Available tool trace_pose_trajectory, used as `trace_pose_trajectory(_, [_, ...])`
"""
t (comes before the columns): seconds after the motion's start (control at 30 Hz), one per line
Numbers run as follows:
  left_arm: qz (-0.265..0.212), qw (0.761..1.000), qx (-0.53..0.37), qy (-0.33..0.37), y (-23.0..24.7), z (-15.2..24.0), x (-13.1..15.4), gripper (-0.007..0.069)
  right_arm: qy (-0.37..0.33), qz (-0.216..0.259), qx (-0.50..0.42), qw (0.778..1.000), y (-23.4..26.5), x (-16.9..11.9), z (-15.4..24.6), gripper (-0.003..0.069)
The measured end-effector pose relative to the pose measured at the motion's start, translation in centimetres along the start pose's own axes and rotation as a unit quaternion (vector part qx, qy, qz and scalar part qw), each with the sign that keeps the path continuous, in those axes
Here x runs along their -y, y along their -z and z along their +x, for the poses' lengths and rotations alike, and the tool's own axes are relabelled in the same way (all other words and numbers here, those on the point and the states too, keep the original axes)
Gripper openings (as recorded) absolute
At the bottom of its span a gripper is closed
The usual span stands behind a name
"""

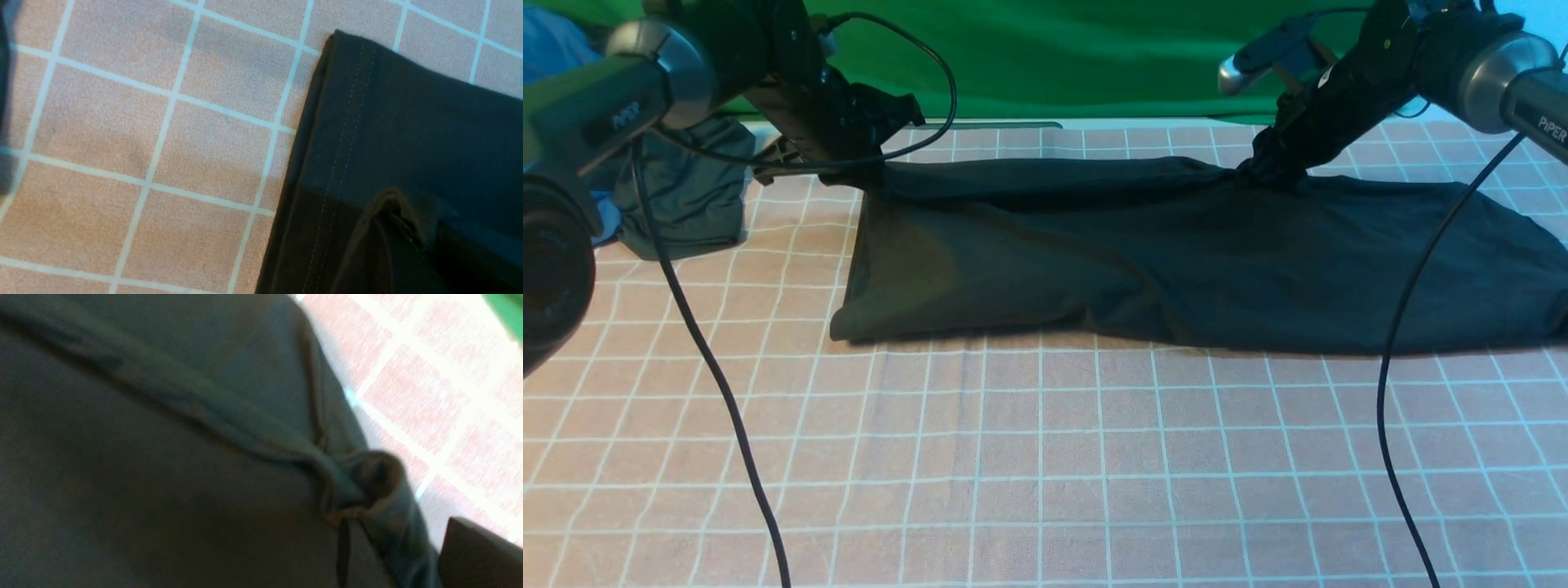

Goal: Fold a long-sleeved shirt over a pink coffee tablecloth.
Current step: 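Fold the black garment in half by bringing its near edge over to the far edge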

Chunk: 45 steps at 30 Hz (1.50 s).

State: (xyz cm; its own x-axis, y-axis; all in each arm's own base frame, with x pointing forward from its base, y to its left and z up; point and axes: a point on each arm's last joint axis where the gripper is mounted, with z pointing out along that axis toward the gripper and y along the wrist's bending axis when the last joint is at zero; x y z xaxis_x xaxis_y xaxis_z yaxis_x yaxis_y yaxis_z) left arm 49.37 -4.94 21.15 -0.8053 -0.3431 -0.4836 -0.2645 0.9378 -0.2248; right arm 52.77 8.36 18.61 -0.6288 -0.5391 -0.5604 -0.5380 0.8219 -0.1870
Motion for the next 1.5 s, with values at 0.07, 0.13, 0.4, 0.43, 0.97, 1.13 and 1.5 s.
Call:
trace_pose_trajectory(0.07, [0.002,1.0,0.0,0.002,0.0,0.0,0.0,0.0034,0.004,-0.001,-0.002,1.0,-0.4,0.0,0.2,0.0322])
trace_pose_trajectory(0.13, [0.003,1.0,0.0,0.002,0.0,0.0,0.1,0.0034,0.009,-0.004,-0.008,1.0,-1.1,-0.2,0.6,0.0322])
trace_pose_trajectory(0.4, [0.005,1.0,0.001,0.004,0.0,0.0,0.1,0.0034,0.011,-0.004,-0.009,1.0,-2.0,-0.2,1.0,0.0314])
trace_pose_trajectory(0.43, [0.005,1.0,0.001,0.004,0.0,0.0,0.1,0.0034,0.011,-0.002,-0.007,1.0,-2.0,-0.2,0.9,0.03])
trace_pose_trajectory(0.97, [0.016,1.0,0.027,0.003,0.0,-0.5,0.3,0.0034,-0.003,0.023,0.03,0.999,-2.0,0.3,0.2,0.0052])
trace_pose_trajectory(1.13, [0.02,0.999,0.043,-0.001,0.0,-0.8,0.4,0.0034,-0.021,0.033,0.046,0.998,-1.9,0.4,0.0,0.0052])
trace_pose_trajectory(1.5, [-0.011,0.998,0.063,-0.026,0.1,-1.2,-0.2,0.0034,-0.035,0.047,0.074,0.996,-1.9,0.7,-0.5,0.005])
